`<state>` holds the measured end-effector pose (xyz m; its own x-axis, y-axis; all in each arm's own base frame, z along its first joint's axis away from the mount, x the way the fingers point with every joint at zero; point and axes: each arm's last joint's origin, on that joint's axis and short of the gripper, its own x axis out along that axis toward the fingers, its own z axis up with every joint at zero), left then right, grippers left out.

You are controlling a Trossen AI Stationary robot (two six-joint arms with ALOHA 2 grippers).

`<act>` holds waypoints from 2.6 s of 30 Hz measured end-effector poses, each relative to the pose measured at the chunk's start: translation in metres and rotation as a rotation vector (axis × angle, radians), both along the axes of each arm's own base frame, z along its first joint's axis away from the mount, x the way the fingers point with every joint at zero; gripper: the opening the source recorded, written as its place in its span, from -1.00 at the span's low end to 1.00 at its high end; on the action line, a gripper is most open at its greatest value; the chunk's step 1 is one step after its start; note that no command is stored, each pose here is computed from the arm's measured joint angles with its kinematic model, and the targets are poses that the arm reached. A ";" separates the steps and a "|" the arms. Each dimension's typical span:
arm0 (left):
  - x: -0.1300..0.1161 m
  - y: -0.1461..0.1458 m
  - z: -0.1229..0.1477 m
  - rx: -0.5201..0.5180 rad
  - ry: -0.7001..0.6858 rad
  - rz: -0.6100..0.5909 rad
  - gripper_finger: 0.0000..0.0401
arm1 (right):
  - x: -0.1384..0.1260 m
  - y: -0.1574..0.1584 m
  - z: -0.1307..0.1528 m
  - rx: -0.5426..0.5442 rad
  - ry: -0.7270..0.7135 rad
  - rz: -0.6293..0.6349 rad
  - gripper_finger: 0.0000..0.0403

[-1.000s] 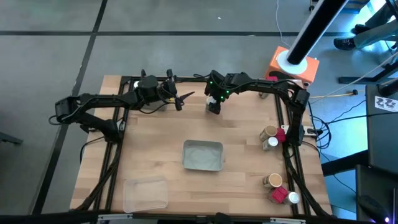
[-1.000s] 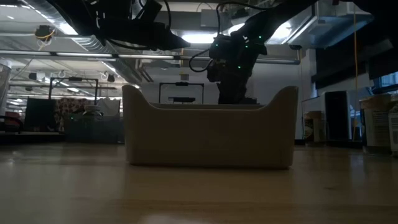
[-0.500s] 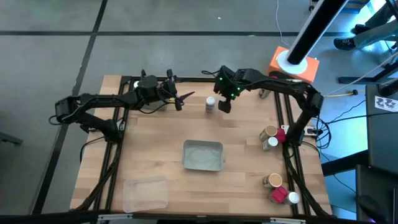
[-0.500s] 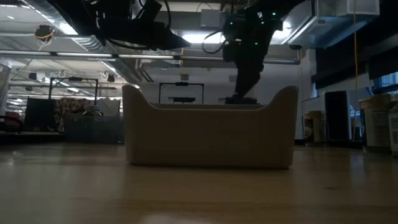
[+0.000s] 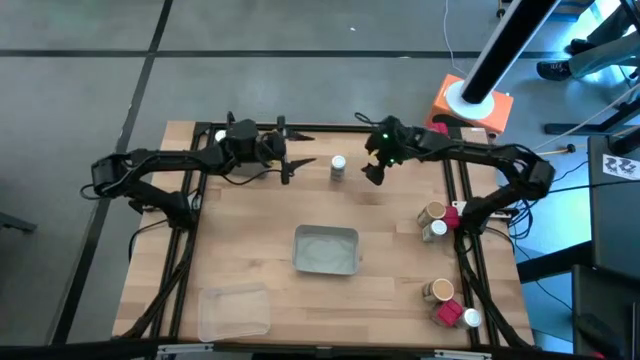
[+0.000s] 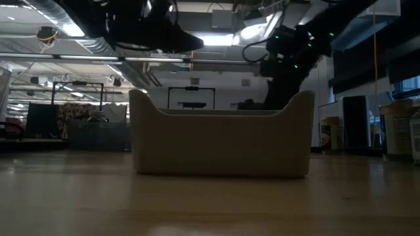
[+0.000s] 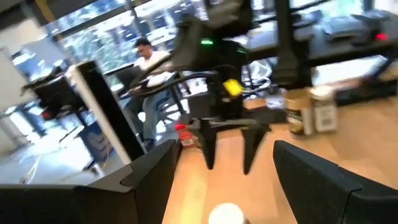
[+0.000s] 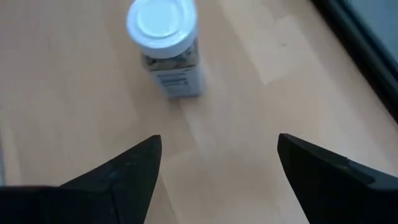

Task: Sort spices by type
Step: Put the top white seasoning bottle into the black bin

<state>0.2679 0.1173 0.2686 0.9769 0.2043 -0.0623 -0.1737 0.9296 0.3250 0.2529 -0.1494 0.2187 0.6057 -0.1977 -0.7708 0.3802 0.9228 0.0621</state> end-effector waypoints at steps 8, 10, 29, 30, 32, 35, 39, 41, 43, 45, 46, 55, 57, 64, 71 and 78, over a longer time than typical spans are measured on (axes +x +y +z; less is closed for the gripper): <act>0.040 0.022 -0.020 -0.111 0.106 0.042 0.29 | -0.008 0.005 -0.027 -0.043 -0.101 -0.020 0.59; 0.051 0.027 -0.023 -0.166 0.152 0.048 0.29 | -0.011 0.006 -0.032 -0.042 -0.104 -0.019 0.59; 0.122 0.038 -0.026 -0.326 0.525 0.169 0.29 | -0.019 0.011 -0.052 -0.092 -0.130 -0.011 0.59; 0.123 0.039 -0.027 -0.334 0.538 0.179 0.29 | -0.020 0.011 -0.053 -0.091 -0.127 -0.011 0.59; 0.125 0.040 -0.029 -0.346 0.563 0.187 0.29 | -0.021 0.012 -0.055 -0.092 -0.129 -0.011 0.59; 0.128 0.041 -0.033 -0.342 0.594 0.184 0.29 | -0.022 0.012 -0.058 -0.097 -0.138 -0.011 0.59; 0.129 0.042 -0.042 -0.284 0.640 0.155 0.29 | -0.023 0.013 -0.059 -0.097 -0.138 -0.011 0.59; 0.130 0.043 -0.043 -0.240 0.645 0.137 0.29 | -0.023 0.013 -0.059 -0.097 -0.138 -0.011 0.59; 0.131 0.044 -0.046 -0.203 0.662 0.111 0.29 | -0.023 0.013 -0.060 -0.096 -0.137 -0.011 0.59; 0.133 0.044 -0.053 -0.190 0.683 0.087 0.29 | -0.023 0.013 -0.060 -0.096 -0.137 -0.011 0.59; 0.134 0.044 -0.056 -0.186 0.693 0.072 0.29 | -0.023 0.013 -0.060 -0.095 -0.135 -0.011 0.59; 0.140 0.048 -0.081 -0.204 0.730 0.060 0.29 | -0.023 0.013 -0.060 -0.094 -0.135 -0.009 0.59; 0.140 0.048 -0.082 -0.201 0.734 0.058 0.29 | -0.023 0.013 -0.061 -0.092 -0.131 -0.009 0.59; 0.141 0.046 -0.084 -0.195 0.733 0.040 0.15 | -0.021 0.012 -0.067 -0.080 -0.112 -0.009 0.59; 0.142 0.046 -0.083 -0.185 0.731 0.035 -0.06 | -0.020 0.012 -0.072 -0.070 -0.104 -0.005 0.59; 0.137 0.043 -0.070 -0.225 0.706 0.075 -0.06 | -0.020 0.011 -0.072 -0.071 -0.105 -0.006 0.59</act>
